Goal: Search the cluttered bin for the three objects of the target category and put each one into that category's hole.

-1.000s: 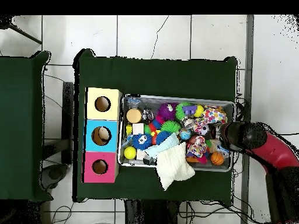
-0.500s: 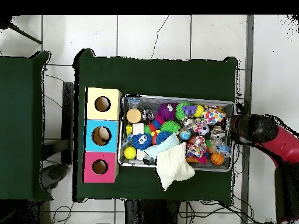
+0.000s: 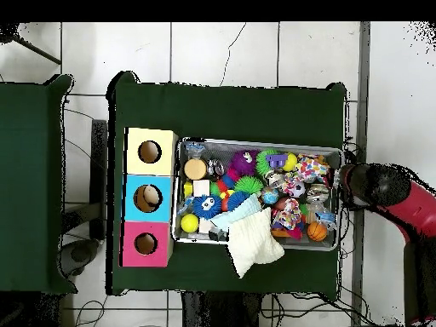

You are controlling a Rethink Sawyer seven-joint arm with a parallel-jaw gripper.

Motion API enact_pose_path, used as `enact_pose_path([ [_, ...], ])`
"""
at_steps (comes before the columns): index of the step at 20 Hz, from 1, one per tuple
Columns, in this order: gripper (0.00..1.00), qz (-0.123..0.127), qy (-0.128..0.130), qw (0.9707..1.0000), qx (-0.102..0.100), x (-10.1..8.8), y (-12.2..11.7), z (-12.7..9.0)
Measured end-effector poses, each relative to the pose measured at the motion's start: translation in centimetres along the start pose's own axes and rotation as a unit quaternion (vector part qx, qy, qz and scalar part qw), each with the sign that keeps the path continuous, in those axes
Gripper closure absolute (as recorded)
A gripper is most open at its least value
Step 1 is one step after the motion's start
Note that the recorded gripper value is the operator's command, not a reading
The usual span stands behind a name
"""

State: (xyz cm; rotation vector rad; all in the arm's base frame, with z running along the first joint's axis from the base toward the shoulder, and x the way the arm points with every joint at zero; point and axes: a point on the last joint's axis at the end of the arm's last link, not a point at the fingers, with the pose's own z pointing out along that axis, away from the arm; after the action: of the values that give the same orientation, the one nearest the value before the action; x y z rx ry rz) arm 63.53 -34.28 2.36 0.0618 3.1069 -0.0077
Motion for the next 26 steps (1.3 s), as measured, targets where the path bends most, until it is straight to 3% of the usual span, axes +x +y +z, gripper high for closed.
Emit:
enact_pose_path([
  [14,0.00,0.003,-0.012,0.9999,0.010,-1.2,-1.2,-0.2],
  [26,0.00,0.010,-0.009,0.9998,0.016,-3.1,-3.5,-2.1],
])
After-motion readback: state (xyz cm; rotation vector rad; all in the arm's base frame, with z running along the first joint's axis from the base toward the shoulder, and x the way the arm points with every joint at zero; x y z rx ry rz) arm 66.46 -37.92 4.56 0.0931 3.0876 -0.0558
